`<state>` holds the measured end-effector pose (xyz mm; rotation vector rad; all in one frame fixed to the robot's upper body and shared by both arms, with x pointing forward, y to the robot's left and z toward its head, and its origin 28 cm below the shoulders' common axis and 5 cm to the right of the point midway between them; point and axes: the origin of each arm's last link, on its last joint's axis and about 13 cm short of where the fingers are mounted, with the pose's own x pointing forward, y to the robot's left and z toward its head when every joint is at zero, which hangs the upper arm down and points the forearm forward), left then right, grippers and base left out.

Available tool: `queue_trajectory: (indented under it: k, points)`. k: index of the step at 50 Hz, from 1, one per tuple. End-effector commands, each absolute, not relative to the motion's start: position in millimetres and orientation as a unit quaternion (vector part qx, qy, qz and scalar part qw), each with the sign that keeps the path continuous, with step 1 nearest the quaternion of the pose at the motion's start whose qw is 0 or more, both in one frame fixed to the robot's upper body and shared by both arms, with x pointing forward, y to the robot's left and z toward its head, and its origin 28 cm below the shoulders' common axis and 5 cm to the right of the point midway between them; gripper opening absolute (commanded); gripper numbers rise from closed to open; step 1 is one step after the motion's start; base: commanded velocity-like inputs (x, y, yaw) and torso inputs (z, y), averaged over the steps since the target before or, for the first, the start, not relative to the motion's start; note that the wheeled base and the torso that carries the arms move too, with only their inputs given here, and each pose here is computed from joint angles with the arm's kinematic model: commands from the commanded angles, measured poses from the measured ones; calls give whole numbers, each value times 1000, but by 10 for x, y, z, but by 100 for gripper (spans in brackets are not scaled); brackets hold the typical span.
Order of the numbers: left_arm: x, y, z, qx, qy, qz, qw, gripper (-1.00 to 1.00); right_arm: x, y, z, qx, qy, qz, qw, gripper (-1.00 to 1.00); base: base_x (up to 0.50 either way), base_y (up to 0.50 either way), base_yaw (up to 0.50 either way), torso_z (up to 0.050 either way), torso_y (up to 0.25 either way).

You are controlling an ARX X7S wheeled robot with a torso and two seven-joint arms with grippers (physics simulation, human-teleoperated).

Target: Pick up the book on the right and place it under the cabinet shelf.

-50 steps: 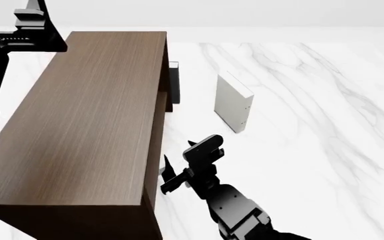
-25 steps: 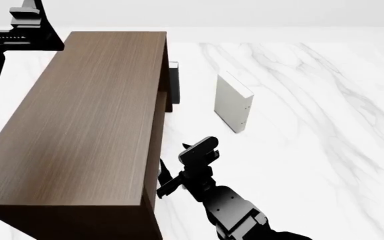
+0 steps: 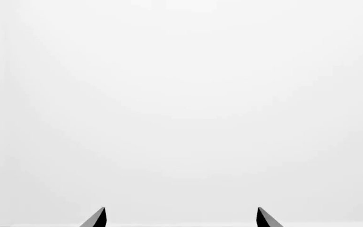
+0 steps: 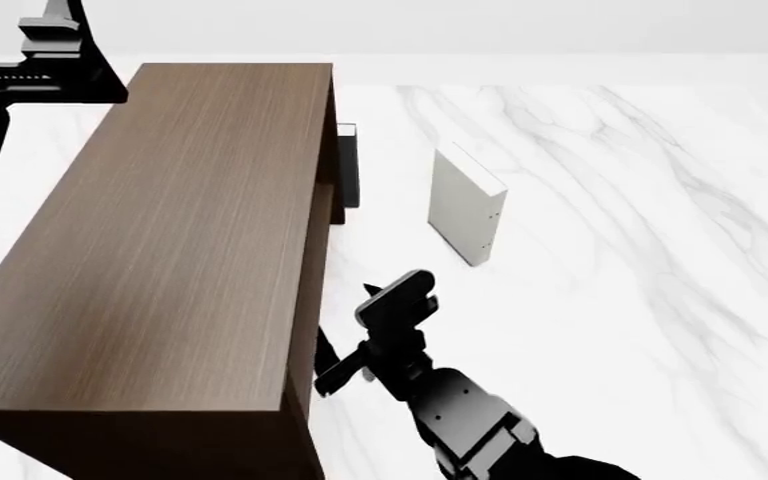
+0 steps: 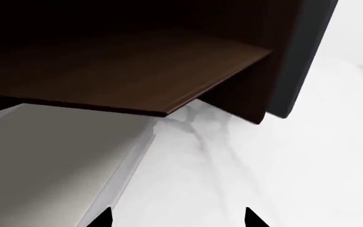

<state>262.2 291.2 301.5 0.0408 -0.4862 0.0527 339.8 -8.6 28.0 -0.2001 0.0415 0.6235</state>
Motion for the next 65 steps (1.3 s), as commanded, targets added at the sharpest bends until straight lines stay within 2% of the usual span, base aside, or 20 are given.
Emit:
queue_trajectory:
  k: [1, 11, 41, 65]
  points:
    - [2614, 2914, 3012, 20, -240, 27, 970, 100, 3492, -458, 219, -161, 48, 144, 975, 100, 0, 0, 0, 0, 0]
    - [2610, 2914, 3019, 20, -241, 26, 970, 100, 3514, -600, 150, -176, 67, 71, 980, 100, 2, 0, 0, -2, -4]
    - [2615, 2900, 3018, 21, -241, 26, 970, 100, 3343, -975, 320, -165, 62, 8, 984, 100, 1, 0, -1, -1, -4]
    - [2610, 2862, 3035, 22, -242, 22, 970, 100, 3051, -1017, 949, -131, 5, 68, 989, 100, 0, 0, 0, 0, 0]
